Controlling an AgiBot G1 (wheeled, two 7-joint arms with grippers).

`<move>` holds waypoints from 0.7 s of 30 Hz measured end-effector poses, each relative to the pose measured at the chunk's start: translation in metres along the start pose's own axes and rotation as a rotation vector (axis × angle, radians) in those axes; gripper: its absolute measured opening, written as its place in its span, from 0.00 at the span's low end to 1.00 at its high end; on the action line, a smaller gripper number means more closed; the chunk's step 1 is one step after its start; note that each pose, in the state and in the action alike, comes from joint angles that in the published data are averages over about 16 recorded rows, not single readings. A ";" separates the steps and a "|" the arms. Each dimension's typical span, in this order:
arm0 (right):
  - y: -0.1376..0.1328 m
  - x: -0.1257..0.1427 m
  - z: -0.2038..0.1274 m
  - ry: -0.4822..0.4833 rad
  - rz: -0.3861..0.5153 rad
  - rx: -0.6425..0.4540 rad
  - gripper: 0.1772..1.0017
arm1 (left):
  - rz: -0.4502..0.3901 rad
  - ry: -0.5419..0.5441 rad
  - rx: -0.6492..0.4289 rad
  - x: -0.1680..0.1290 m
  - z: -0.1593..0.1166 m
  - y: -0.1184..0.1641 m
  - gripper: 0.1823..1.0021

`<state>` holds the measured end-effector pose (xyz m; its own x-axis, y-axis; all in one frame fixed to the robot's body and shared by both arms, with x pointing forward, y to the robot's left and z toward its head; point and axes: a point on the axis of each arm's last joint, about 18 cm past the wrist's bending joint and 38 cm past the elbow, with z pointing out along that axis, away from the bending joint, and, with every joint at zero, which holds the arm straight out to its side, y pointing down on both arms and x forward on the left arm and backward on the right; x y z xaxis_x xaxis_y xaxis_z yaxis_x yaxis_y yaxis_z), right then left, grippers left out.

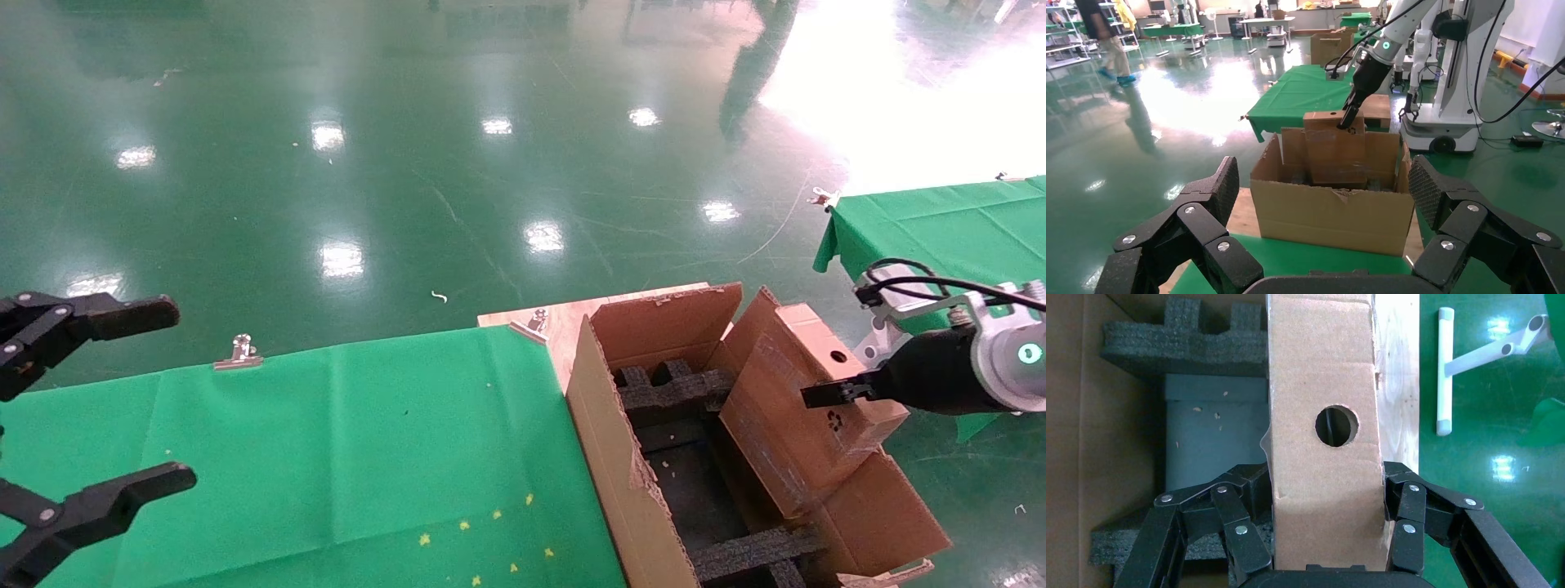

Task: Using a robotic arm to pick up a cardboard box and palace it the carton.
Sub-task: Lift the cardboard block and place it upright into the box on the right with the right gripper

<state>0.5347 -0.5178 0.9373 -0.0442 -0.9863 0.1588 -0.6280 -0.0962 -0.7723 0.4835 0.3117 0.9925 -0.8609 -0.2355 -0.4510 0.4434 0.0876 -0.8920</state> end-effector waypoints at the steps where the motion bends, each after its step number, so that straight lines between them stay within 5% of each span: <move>1: 0.001 -0.001 0.001 0.002 0.001 -0.005 0.21 | 0.000 0.000 0.000 0.000 0.000 0.000 1.00; 21: 0.000 -0.005 0.017 0.064 -0.014 -0.041 0.20 | 0.000 0.000 0.000 0.000 0.000 0.000 1.00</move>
<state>0.5477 -0.5148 0.9259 -0.0836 -0.9742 0.2097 -0.6602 -0.1035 -0.7440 0.4835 0.3117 0.9925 -0.8609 -0.2355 -0.4510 0.4434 0.0876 -0.8920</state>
